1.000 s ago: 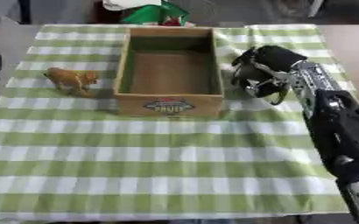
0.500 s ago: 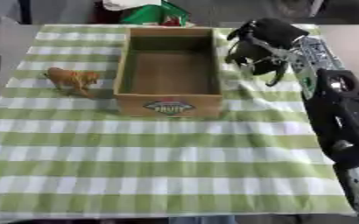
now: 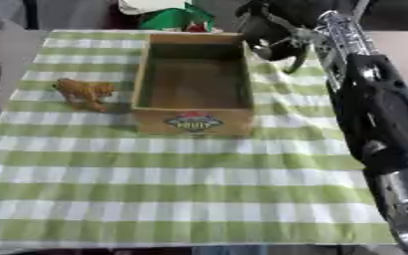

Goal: Pick up objects on the table and place them in the box.

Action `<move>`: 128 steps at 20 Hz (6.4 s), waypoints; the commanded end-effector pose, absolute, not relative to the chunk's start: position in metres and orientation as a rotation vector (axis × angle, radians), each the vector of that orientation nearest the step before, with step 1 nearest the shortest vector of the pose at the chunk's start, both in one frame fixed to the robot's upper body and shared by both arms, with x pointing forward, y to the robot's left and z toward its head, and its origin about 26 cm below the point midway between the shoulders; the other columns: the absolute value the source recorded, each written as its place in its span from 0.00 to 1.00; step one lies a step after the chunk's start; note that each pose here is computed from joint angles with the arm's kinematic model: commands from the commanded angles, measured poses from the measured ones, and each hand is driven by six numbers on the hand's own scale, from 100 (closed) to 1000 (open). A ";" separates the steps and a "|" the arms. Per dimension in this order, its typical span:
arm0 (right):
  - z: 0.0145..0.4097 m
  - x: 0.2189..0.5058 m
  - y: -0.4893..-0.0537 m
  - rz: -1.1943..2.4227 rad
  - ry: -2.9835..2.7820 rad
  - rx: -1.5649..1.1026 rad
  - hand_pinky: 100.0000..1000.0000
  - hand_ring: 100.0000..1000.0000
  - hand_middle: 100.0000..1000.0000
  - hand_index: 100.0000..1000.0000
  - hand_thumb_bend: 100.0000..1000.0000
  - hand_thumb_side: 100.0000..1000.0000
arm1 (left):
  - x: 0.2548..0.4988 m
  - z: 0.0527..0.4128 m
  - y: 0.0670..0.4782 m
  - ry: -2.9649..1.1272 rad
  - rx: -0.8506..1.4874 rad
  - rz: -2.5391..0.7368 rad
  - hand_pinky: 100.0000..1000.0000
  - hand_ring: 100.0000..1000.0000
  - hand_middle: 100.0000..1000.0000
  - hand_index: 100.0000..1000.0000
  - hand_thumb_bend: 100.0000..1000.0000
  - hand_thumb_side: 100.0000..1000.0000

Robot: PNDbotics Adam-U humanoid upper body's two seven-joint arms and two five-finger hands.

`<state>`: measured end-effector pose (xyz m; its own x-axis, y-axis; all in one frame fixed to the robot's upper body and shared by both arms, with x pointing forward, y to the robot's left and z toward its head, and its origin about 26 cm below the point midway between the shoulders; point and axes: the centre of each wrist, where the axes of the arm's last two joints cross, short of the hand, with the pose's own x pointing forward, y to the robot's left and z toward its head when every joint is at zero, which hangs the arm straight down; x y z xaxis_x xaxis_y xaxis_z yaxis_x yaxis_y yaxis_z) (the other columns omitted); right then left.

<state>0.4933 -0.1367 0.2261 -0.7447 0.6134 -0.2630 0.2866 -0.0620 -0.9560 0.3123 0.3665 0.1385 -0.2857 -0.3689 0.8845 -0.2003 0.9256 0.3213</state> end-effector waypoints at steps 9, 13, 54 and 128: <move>0.235 0.482 -0.082 1.941 -2.050 -0.877 0.48 0.08 0.47 0.83 0.00 0.09 | 0.315 0.151 0.364 -1.912 0.407 -0.201 0.63 0.64 0.59 0.72 0.30 0.40; 0.207 0.475 -0.057 2.000 -1.988 -0.761 0.52 0.12 0.50 0.83 0.00 0.12 | 0.316 0.151 0.361 -1.918 0.394 -0.205 0.63 0.64 0.59 0.72 0.30 0.40; 0.259 0.471 -0.103 1.597 -2.046 -0.722 0.83 0.77 0.78 0.89 0.00 0.16 | 0.320 0.159 0.372 -1.904 0.460 -0.259 0.63 0.65 0.60 0.72 0.31 0.40; 0.271 0.467 -0.169 1.234 -2.245 -0.470 0.82 0.70 0.69 0.84 0.00 0.11 | 0.420 0.138 0.402 -1.470 0.962 -1.675 0.76 0.74 0.62 0.72 0.12 0.00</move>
